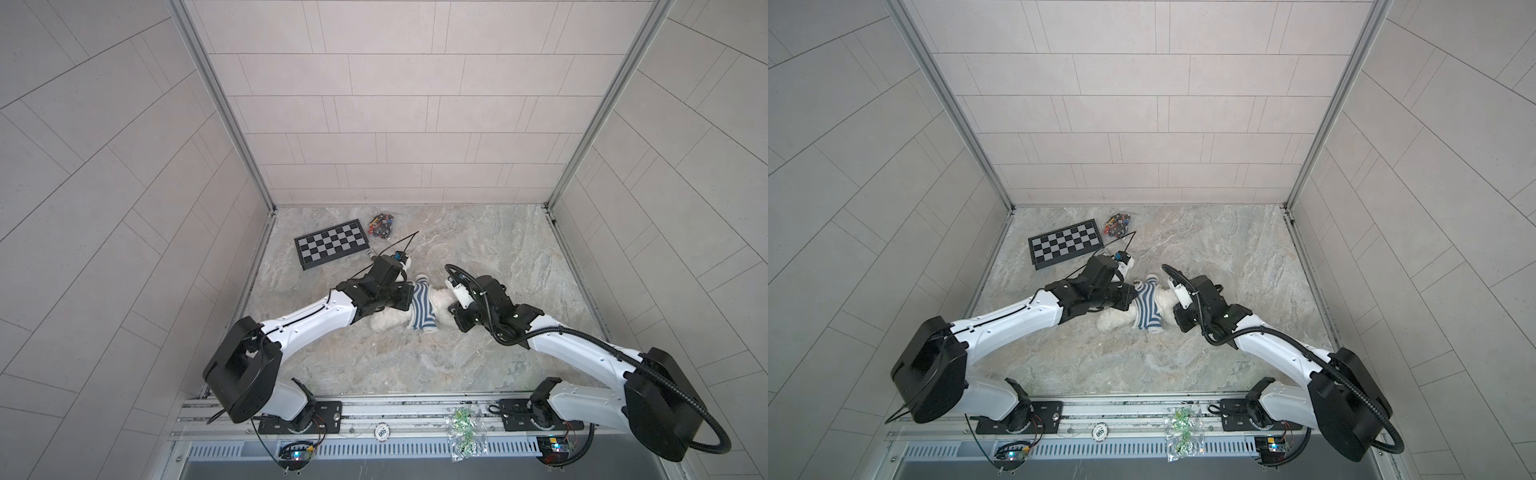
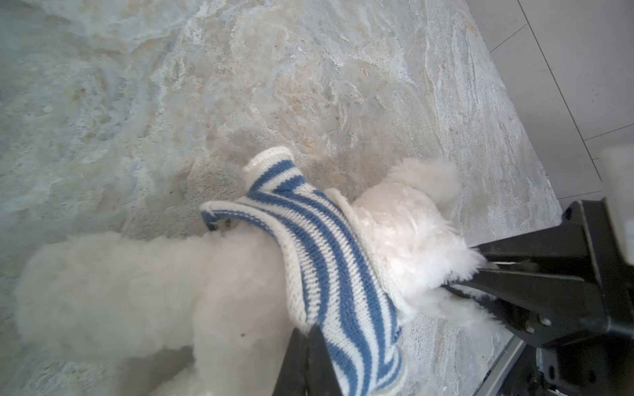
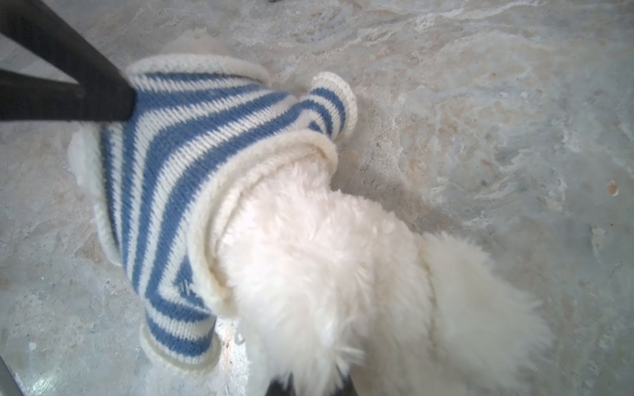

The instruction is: Dress the teddy bear

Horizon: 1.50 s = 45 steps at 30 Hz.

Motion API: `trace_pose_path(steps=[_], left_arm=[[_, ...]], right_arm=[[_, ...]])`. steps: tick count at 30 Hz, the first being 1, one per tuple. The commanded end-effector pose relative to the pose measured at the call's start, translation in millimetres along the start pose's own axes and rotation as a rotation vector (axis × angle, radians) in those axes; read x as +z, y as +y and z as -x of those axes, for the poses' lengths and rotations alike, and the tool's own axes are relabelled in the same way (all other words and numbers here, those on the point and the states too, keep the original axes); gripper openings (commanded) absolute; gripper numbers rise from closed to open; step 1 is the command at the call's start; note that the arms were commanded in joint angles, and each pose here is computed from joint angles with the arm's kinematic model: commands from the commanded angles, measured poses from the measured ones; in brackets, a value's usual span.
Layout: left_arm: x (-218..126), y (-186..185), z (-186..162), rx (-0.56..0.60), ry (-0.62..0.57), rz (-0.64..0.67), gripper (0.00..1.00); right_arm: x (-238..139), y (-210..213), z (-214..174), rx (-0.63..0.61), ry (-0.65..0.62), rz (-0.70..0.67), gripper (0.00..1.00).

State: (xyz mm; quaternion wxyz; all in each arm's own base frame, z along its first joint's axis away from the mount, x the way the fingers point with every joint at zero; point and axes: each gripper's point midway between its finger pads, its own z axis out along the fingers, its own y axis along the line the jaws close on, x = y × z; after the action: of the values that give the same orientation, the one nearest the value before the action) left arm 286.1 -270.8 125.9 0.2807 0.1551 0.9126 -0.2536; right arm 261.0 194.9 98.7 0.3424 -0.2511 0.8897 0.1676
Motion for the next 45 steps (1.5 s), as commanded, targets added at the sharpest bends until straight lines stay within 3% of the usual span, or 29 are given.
trace_pose_path(steps=[1,9,13,18,21,25,33,42,45], left_arm=[[-6.1,17.3,-9.7,-0.002,0.007,0.035,0.0],[-10.4,26.4,-18.3,0.044,0.02,0.08,0.0],[-8.1,-2.5,-17.3,0.089,-0.003,0.013,0.0],[-7.0,-24.3,-27.8,0.037,-0.036,-0.075,0.09],[-17.0,-27.5,-37.3,-0.002,-0.072,-0.098,0.24],[-29.5,-33.4,-52.5,-0.059,-0.116,-0.143,0.34],[-16.3,-62.0,-69.8,-0.064,-0.099,-0.204,0.4],[10.6,-43.6,-75.8,-0.069,-0.072,-0.089,0.36],[12.3,-43.8,-76.9,-0.068,-0.071,-0.094,0.21]], right_arm=[[-11.6,1.4,-11.8,-0.012,0.02,0.003,0.0],[-27.9,2.8,-9.7,0.007,-0.043,0.001,0.0],[-27.7,6.5,-4.0,0.013,-0.058,0.004,0.0],[-25.5,7.7,-1.7,0.026,-0.06,-0.002,0.0],[-27.8,7.4,-1.5,0.029,-0.063,-0.005,0.0],[-29.8,8.1,-2.3,0.029,-0.063,-0.006,0.0],[-29.5,10.8,-3.7,0.032,-0.06,0.0,0.0],[-31.1,11.6,-2.6,0.03,-0.069,-0.002,0.0],[-30.9,11.4,-1.9,0.029,-0.07,-0.004,0.0]])
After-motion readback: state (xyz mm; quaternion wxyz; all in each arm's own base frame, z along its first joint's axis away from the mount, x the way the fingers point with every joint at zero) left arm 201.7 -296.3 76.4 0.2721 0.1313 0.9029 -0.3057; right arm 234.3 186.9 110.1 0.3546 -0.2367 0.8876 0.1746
